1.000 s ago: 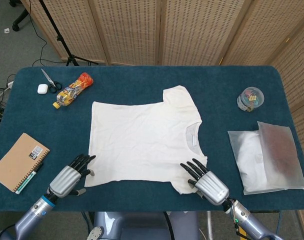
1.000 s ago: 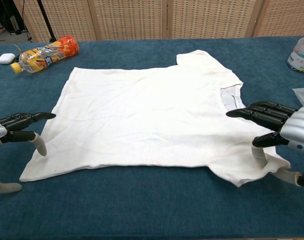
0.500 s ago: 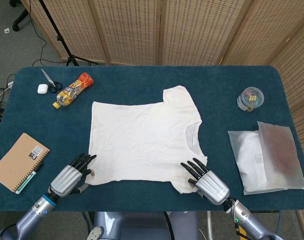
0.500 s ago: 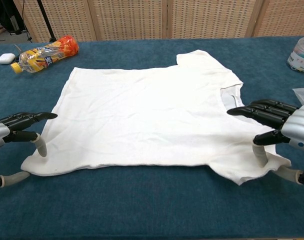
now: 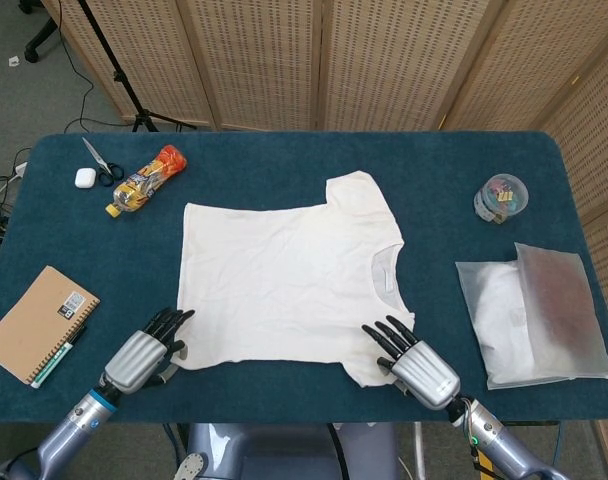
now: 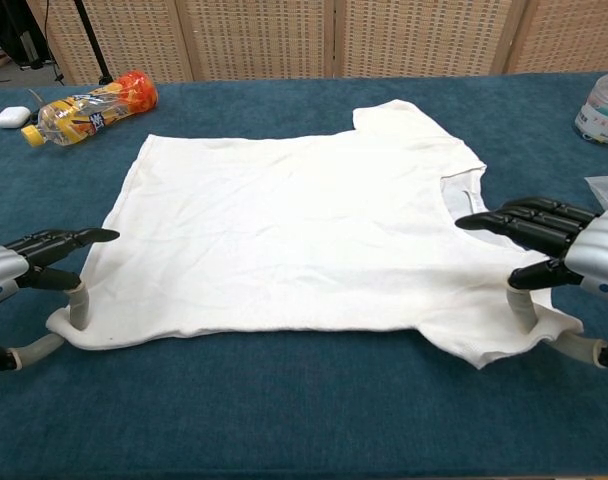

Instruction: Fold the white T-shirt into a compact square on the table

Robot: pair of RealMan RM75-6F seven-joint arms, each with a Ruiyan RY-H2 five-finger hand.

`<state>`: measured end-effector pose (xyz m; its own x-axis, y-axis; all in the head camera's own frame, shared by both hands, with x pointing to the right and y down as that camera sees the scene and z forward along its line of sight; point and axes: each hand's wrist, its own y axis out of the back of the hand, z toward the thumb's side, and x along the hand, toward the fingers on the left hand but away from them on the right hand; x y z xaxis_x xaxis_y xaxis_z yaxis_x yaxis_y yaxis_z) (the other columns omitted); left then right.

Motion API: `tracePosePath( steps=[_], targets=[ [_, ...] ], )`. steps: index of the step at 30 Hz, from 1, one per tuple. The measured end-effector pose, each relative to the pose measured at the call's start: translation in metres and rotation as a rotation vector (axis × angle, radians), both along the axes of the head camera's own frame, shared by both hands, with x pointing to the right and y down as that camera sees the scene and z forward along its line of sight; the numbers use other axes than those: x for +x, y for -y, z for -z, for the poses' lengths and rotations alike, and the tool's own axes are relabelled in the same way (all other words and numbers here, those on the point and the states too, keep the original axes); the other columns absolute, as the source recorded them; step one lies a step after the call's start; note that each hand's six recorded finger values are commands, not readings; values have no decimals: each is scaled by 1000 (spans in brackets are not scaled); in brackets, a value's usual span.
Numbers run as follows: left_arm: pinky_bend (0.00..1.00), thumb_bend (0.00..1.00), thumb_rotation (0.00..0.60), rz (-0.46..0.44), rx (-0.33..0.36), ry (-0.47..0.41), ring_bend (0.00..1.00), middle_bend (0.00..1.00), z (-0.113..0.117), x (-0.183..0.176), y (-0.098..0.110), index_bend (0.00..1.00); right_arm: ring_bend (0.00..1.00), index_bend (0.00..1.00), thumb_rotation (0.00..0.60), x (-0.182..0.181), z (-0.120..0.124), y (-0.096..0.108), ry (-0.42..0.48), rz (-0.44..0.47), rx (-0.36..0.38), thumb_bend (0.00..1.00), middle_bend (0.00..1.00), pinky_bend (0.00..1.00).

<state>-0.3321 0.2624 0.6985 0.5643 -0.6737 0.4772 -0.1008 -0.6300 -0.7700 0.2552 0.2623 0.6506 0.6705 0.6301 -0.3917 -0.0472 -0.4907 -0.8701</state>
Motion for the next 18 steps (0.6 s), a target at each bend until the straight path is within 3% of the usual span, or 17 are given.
tracePosePath(
  steps=[11,18],
  targets=[
    [0,481,600,27,7,-6,0,0,-4,3,3,702,0,577,600,0,-1,0,-1,5,-4,543,38,0],
    [0,484,600,17,-12,-40,0,0,5,3,-1,733,0,589,600,-6,2,-3,29,43,-28,543,62,0]
  ],
)
